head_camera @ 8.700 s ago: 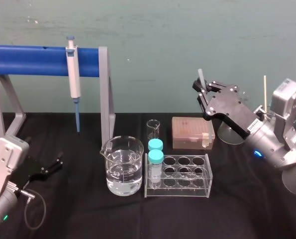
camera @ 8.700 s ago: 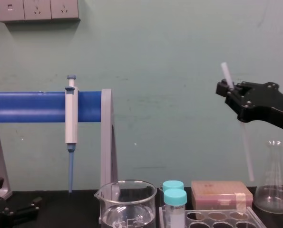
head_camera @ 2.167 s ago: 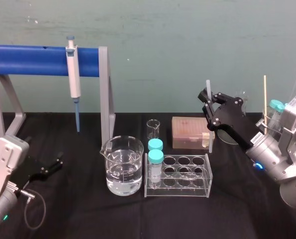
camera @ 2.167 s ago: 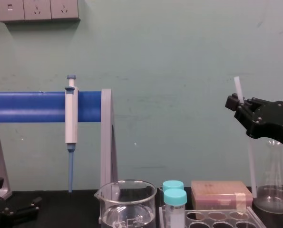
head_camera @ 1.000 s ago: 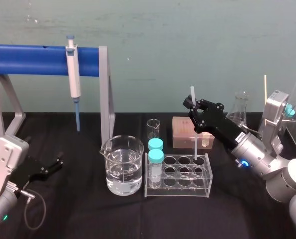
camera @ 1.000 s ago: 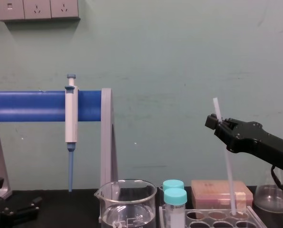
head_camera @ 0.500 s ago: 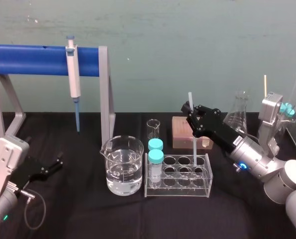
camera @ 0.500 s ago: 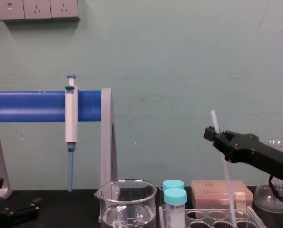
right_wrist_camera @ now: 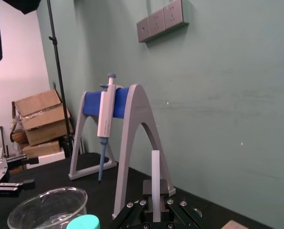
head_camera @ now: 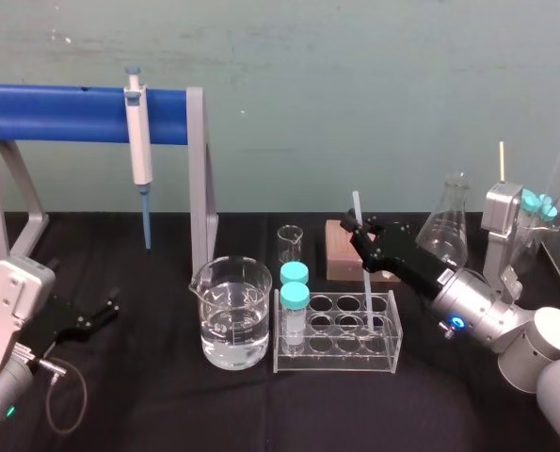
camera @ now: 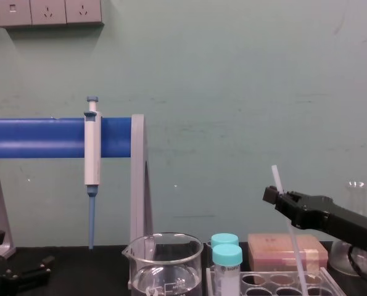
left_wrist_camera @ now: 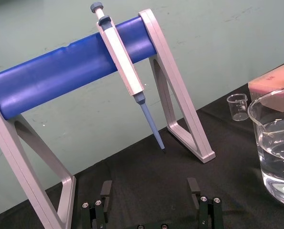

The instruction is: Pick up the stirring rod with one hand, then place it down.

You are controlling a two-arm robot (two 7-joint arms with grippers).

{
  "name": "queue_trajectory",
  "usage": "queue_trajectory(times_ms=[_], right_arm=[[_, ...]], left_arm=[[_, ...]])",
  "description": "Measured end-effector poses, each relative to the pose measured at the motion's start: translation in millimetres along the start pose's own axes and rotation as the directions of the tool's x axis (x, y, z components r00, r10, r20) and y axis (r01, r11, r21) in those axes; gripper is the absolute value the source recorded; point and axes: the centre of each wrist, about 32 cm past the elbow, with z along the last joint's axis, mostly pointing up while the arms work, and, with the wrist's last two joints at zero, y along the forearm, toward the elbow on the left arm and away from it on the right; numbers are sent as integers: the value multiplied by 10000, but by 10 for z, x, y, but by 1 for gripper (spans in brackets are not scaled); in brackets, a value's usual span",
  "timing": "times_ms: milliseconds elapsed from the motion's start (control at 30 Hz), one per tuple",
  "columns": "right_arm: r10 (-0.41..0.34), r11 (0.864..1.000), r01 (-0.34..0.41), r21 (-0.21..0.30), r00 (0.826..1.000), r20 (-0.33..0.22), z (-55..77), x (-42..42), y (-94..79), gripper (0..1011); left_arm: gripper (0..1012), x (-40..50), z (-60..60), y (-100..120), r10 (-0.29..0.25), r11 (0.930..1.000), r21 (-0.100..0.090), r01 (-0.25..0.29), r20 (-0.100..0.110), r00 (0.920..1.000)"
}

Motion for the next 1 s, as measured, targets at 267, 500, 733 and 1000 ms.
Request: queue_trajectory(times_ms=[267, 500, 733, 1000], right_arm=[[-161, 9994, 156, -298, 9998, -155, -13, 8, -3, 77], [-248, 9985, 238, -484, 9995, -203, -7, 10, 1, 77], [-252, 9985, 242, -482, 9995, -203, -8, 10, -2, 77], [-253, 9986, 243, -475, 9995, -195, -11, 10, -6, 77]], left_arm=[[1000, 0, 0, 0, 0, 10000, 0, 0, 0, 10000], [1000, 0, 0, 0, 0, 10000, 0, 0, 0, 10000], [1000, 0, 0, 0, 0, 10000, -1, 0, 0, 10000], [1000, 0, 0, 0, 0, 10000, 0, 0, 0, 10000]])
